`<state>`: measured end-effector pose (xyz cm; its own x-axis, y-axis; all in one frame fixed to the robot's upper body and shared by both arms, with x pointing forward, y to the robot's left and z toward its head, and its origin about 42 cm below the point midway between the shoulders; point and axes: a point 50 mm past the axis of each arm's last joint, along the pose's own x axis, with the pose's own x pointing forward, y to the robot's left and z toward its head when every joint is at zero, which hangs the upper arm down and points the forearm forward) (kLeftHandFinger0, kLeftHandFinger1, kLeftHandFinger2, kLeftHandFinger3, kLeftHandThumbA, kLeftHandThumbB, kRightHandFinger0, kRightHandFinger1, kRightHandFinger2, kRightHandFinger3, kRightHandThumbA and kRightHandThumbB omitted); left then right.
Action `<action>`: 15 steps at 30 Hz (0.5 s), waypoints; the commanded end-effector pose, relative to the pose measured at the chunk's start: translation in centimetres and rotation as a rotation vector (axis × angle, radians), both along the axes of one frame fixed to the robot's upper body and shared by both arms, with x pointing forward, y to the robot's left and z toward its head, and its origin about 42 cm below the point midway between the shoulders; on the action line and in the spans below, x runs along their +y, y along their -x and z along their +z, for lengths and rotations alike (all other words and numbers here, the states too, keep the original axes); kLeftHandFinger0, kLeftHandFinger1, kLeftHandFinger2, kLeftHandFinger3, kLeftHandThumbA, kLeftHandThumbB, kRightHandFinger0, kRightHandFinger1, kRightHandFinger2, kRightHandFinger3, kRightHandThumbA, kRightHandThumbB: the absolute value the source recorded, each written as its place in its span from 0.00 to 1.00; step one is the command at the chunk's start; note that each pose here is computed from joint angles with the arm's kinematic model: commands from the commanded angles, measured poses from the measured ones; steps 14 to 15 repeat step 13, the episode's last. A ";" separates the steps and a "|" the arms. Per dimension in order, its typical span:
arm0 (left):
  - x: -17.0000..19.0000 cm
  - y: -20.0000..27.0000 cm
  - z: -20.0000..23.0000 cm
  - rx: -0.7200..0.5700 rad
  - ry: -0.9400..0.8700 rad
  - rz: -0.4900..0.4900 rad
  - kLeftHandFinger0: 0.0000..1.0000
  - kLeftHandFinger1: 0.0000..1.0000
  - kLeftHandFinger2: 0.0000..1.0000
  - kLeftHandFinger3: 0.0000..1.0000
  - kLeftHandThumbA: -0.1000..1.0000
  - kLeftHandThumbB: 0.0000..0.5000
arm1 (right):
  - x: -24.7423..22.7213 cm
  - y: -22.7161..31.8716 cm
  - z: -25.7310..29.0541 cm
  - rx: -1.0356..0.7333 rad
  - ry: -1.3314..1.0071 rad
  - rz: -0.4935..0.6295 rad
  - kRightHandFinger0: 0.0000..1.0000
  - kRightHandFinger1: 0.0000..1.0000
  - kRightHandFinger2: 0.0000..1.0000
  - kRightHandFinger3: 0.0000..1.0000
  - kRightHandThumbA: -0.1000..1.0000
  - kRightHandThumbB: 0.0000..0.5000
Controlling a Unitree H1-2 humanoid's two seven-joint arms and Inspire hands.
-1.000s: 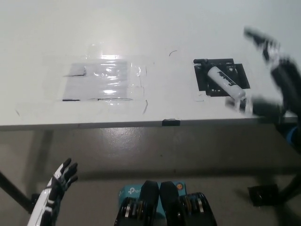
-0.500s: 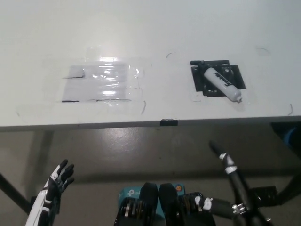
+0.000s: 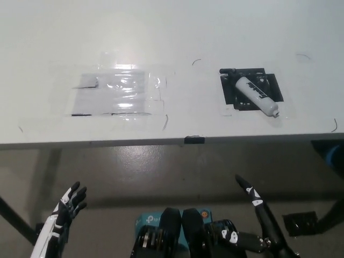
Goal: The robot uses right hand to pick up a small white air pumper and uses its left hand to compress it, and then puts it on the desk
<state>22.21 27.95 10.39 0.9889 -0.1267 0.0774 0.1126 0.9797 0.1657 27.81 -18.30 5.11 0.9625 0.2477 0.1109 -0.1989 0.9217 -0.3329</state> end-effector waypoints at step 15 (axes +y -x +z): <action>0.0 -0.1 -1.2 -0.001 -0.025 -0.020 1.00 1.00 1.00 1.00 1.00 0.32 | 1.1 -0.9 1.2 -0.089 -0.082 0.027 1.00 1.00 1.00 1.00 1.00 0.68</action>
